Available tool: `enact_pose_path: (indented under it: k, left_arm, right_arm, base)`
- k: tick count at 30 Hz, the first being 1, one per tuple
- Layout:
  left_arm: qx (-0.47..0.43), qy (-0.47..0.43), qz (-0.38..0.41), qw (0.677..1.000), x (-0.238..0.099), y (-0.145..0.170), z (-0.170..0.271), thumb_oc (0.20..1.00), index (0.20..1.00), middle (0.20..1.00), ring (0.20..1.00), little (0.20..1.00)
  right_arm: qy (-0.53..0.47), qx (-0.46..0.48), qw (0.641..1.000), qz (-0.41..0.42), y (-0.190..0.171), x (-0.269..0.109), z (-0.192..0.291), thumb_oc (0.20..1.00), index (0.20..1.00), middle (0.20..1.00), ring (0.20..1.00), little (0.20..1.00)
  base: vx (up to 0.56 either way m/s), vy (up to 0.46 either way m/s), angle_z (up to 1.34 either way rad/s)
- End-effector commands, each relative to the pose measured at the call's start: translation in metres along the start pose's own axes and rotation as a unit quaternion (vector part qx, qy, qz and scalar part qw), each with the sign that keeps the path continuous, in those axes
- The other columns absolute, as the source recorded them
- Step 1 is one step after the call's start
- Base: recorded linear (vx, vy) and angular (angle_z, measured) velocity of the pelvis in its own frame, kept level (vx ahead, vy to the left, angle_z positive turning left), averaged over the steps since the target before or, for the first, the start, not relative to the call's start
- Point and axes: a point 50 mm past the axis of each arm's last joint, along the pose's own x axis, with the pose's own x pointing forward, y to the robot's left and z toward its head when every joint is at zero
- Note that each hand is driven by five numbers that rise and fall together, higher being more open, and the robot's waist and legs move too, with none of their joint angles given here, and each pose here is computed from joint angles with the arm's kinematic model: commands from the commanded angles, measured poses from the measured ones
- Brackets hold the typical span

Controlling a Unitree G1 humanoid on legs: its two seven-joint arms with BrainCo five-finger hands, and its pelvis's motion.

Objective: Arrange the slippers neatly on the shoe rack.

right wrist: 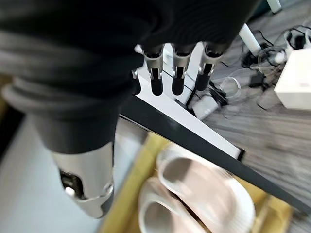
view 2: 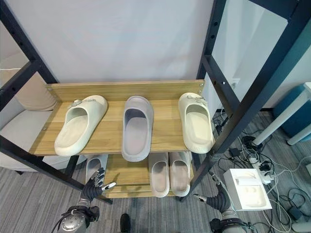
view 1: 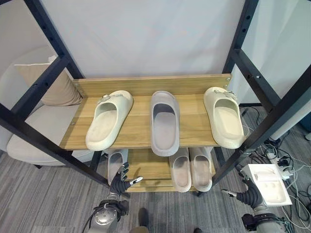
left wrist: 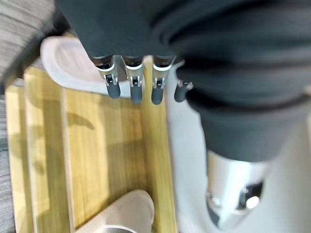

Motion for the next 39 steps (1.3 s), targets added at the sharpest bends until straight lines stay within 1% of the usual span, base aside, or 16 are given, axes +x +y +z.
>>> enact_pose_path:
  k: [1, 2, 3, 6, 9, 11, 16, 18, 22, 23, 25, 28, 31, 34, 37, 39]
  left_arm:
    - [0.054, -0.095, 0.006, 0.994, 0.021, 0.009, 0.04, 1.0, 1.0, 1.0, 1.0, 1.0]
    - [0.065, -0.105, 0.0, 0.992, 0.022, 0.007, 0.043, 1.0, 1.0, 1.0, 1.0, 1.0]
    - [0.069, -0.112, -0.004, 0.991, 0.022, 0.006, 0.045, 1.0, 1.0, 1.0, 1.0, 1.0]
    - [0.068, -0.123, -0.013, 0.99, 0.022, 0.005, 0.049, 1.0, 1.0, 1.0, 1.0, 1.0]
    - [0.068, -0.13, -0.016, 0.989, 0.022, 0.004, 0.052, 1.0, 1.0, 1.0, 1.0, 1.0]
    - [0.072, -0.134, -0.02, 0.988, 0.023, 0.004, 0.054, 1.0, 1.0, 1.0, 1.0, 1.0]
    - [0.077, -0.143, -0.021, 0.986, 0.024, 0.005, 0.059, 1.0, 1.0, 1.0, 1.0, 1.0]
    - [0.08, -0.146, -0.023, 0.986, 0.024, 0.006, 0.061, 1.0, 1.0, 1.0, 1.0, 1.0]
    - [0.082, -0.14, -0.031, 0.986, 0.022, 0.006, 0.058, 1.0, 1.0, 1.0, 1.0, 1.0]
    - [0.082, -0.14, -0.031, 0.986, 0.022, 0.006, 0.058, 1.0, 1.0, 1.0, 1.0, 1.0]
    - [0.086, -0.132, -0.037, 0.987, 0.021, 0.006, 0.055, 1.0, 1.0, 1.0, 1.0, 1.0]
    - [0.088, -0.128, -0.042, 0.987, 0.021, 0.006, 0.054, 1.0, 1.0, 1.0, 1.0, 1.0]
    - [0.095, -0.119, -0.049, 0.987, 0.019, 0.006, 0.05, 1.0, 1.0, 1.0, 1.0, 1.0]
    - [0.099, -0.115, -0.052, 0.987, 0.018, 0.007, 0.048, 1.0, 1.0, 1.0, 1.0, 1.0]
    - [0.104, -0.114, -0.056, 0.986, 0.018, 0.007, 0.048, 1.0, 1.0, 1.0, 1.0, 1.0]
    - [0.104, -0.114, -0.057, 0.986, 0.018, 0.006, 0.048, 1.0, 1.0, 1.0, 1.0, 1.0]
  right_arm:
    - [-0.2, -0.011, 0.98, -0.014, -0.012, 0.016, 0.068, 1.0, 1.0, 1.0, 1.0, 1.0]
    - [-0.27, -0.03, 0.962, -0.011, -0.021, 0.003, 0.094, 1.0, 1.0, 1.0, 1.0, 1.0]
    - [-0.305, -0.049, 0.951, -0.013, -0.029, -0.004, 0.106, 1.0, 1.0, 1.0, 1.0, 1.0]
    - [-0.357, -0.066, 0.932, -0.006, -0.039, -0.015, 0.125, 1.0, 1.0, 1.0, 1.0, 1.0]
    - [-0.373, -0.065, 0.926, -0.004, -0.04, -0.018, 0.13, 1.0, 1.0, 1.0, 1.0, 1.0]
    - [-0.377, -0.052, 0.924, 0.016, -0.035, -0.018, 0.132, 1.0, 1.0, 1.0, 1.0, 1.0]
    - [-0.379, -0.056, 0.922, 0.055, -0.027, -0.016, 0.132, 1.0, 1.0, 1.0, 1.0, 1.0]
    - [-0.358, -0.081, 0.927, 0.079, -0.023, -0.013, 0.124, 1.0, 1.0, 1.0, 1.0, 1.0]
    - [-0.253, -0.141, 0.95, 0.119, -0.018, -0.004, 0.081, 1.0, 1.0, 1.0, 1.0, 1.0]
    - [-0.253, -0.141, 0.95, 0.119, -0.017, -0.004, 0.081, 1.0, 1.0, 1.0, 1.0, 1.0]
    - [-0.143, -0.153, 0.967, 0.146, -0.012, -0.002, 0.036, 1.0, 1.0, 1.0, 1.0, 1.0]
    - [-0.077, -0.15, 0.972, 0.162, -0.007, -0.007, 0.008, 1.0, 1.0, 1.0, 1.0, 1.0]
    - [-0.023, -0.137, 0.975, 0.176, -0.006, -0.02, -0.012, 1.0, 1.0, 1.0, 1.0, 1.0]
    - [-0.004, -0.129, 0.974, 0.185, -0.006, -0.025, -0.018, 1.0, 1.0, 1.0, 1.0, 1.0]
    - [-0.008, -0.131, 0.971, 0.199, -0.001, -0.025, -0.017, 1.0, 1.0, 1.0, 1.0, 1.0]
    - [-0.029, -0.133, 0.97, 0.2, 0.004, -0.022, -0.009, 1.0, 1.0, 1.0, 1.0, 1.0]
  base:
    - [-0.01, 0.062, -0.1]
    - [-0.02, 0.073, -0.04]
    - [-0.01, 0.057, -0.08]
    - [-0.02, 0.044, -0.2]
    - [-0.01, 0.012, -0.01]
    - [0.0, 0.0, 0.0]
    - [0.0, 0.0, 0.0]
    - [0.0, 0.0, 0.0]
    - [0.0, 0.0, 0.0]
    - [0.0, 0.0, 0.0]
    - [0.0, 0.0, 0.0]
    - [0.01, -0.003, 0.03]
    - [0.02, -0.011, 0.04]
    - [0.01, -0.002, 0.03]
    - [0.0, 0.0, 0.0]
    - [0.0, 0.0, 0.0]
